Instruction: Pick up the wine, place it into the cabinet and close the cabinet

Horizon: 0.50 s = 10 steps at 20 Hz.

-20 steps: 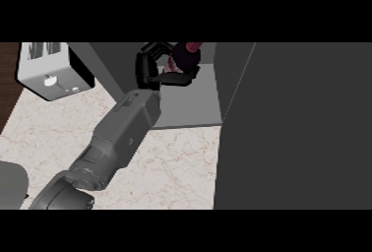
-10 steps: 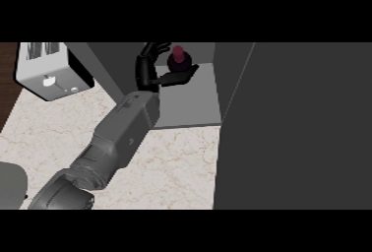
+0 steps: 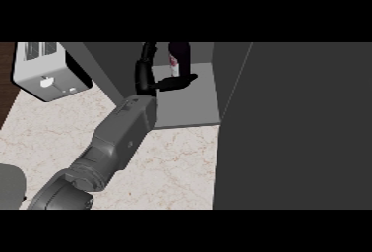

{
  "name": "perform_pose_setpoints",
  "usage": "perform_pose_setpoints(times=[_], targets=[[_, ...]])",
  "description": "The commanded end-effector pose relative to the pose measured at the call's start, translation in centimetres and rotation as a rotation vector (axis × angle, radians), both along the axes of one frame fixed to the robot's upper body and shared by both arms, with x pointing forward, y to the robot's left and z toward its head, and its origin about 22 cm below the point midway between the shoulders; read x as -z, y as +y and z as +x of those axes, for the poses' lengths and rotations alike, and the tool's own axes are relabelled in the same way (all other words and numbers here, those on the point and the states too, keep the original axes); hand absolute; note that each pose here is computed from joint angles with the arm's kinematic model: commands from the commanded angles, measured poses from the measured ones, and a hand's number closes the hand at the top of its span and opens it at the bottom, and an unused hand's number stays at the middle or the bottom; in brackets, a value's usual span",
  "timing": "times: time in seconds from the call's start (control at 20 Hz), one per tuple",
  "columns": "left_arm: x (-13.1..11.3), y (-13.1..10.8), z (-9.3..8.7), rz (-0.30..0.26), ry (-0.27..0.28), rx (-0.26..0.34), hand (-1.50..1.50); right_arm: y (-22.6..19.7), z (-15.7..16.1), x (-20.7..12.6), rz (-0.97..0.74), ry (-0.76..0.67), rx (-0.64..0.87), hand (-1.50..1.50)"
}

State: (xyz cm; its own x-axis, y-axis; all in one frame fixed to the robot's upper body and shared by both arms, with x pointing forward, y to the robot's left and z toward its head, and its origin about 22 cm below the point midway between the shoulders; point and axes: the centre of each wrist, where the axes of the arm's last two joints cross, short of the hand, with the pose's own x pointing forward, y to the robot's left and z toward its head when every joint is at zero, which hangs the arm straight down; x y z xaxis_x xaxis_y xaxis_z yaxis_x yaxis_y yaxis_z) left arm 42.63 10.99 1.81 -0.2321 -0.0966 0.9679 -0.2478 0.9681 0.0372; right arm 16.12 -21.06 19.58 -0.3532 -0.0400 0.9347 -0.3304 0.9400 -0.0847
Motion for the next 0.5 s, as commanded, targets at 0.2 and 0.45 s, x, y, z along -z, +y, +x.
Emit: perform_pose_setpoints(times=[0.2,0.45], targets=[[1.5,0.8,-0.7,0.030,0.002,-0.051,-1.50,-0.1,-0.8,0.2,0.012,-0.007,-0.026,-1.50],[1.7,1.0,-0.8,-0.007,-0.023,-0.049,-1.50,0.0,-0.7,-0.5,0.007,-0.023,-0.031,-1.50]])
